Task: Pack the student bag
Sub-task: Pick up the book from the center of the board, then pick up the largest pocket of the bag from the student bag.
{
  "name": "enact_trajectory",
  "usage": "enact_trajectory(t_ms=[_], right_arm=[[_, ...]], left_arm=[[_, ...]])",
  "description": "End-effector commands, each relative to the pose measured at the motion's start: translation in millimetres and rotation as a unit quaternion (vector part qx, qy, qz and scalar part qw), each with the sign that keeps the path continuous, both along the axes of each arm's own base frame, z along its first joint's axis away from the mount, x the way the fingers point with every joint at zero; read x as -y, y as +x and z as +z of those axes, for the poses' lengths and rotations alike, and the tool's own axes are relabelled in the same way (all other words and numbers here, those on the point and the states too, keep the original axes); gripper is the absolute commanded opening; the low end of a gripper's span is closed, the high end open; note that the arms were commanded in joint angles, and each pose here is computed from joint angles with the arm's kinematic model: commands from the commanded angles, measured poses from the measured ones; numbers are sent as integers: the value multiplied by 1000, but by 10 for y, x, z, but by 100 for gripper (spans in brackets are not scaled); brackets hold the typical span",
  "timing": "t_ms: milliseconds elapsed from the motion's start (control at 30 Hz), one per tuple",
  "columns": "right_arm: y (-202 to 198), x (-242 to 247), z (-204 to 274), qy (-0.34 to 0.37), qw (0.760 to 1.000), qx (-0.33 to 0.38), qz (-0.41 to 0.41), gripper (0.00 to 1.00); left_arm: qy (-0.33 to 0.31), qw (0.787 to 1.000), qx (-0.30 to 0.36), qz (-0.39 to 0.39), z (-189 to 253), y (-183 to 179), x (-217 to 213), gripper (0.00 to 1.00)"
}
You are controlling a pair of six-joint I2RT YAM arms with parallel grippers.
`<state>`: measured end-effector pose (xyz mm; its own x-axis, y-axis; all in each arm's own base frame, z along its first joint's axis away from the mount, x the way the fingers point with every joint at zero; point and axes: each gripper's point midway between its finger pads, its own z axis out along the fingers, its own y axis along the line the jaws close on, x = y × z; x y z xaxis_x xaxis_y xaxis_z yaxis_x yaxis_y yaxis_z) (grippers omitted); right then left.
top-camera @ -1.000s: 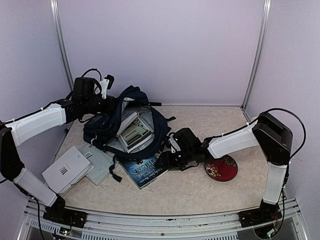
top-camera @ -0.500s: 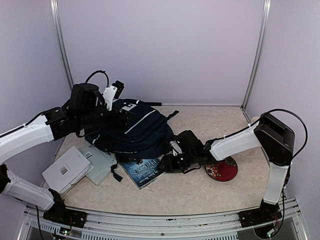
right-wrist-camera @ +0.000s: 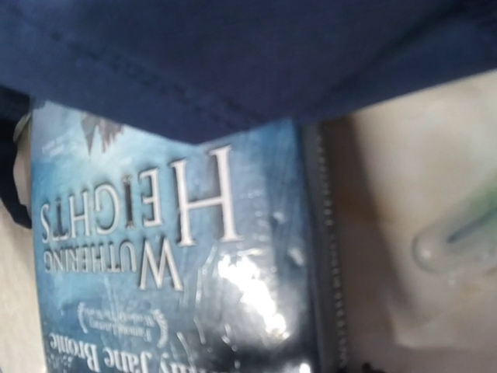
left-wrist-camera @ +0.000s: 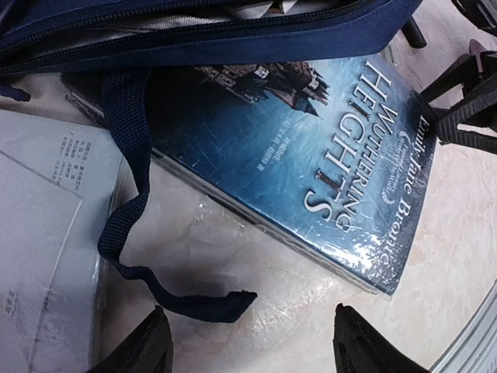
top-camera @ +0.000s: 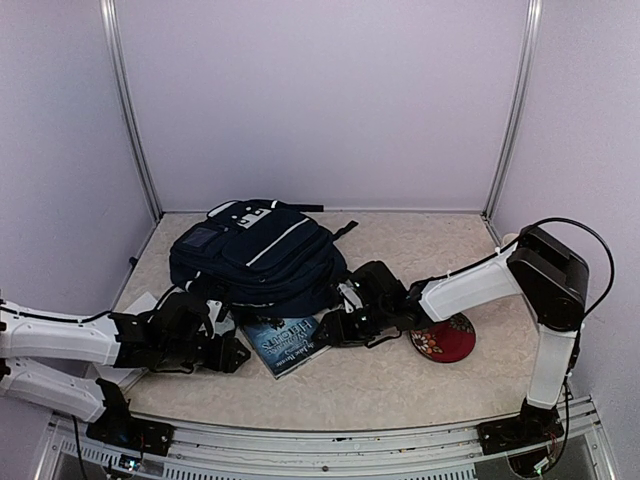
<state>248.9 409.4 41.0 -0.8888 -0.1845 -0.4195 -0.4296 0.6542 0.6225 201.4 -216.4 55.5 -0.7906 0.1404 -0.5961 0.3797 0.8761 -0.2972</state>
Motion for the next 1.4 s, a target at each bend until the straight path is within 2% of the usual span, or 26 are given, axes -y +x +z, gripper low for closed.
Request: enact_trajectory(t_ms=[0, 167, 300, 533, 700, 867, 1167, 1267, 1367], right_arm=[[-26, -68, 23, 17, 1000, 6, 18, 59], [-12, -117, 39, 22, 1000, 1, 20, 59], [-18, -166, 52, 27, 999, 2, 22, 59], [-148, -453, 275, 60, 996, 3, 64, 57], [-373, -751, 768, 148, 983, 19, 107, 56], [-455, -784, 1012, 223, 971, -4, 88, 49], [-664, -961, 1307, 250, 964, 16, 93, 45], [-658, -998, 1218, 234, 968, 11, 87, 37], [-627, -954, 1129, 219, 973, 5, 66, 19]], left_arm=[[-96, 995, 0, 30, 33, 182, 167, 73], [-127, 992, -17, 8, -142, 223, 386, 83], [-130, 991, -39, -4, -297, 225, 480, 85], [-156, 987, -49, -5, -344, 194, 545, 79], [-164, 984, -61, -18, -373, 71, 607, 77], [-192, 979, -71, -13, -337, 14, 613, 73], [-202, 975, -73, -50, -196, -240, 717, 70], [-207, 975, -68, -47, -146, -267, 681, 70], [-201, 976, -63, -49, -108, -277, 657, 69]])
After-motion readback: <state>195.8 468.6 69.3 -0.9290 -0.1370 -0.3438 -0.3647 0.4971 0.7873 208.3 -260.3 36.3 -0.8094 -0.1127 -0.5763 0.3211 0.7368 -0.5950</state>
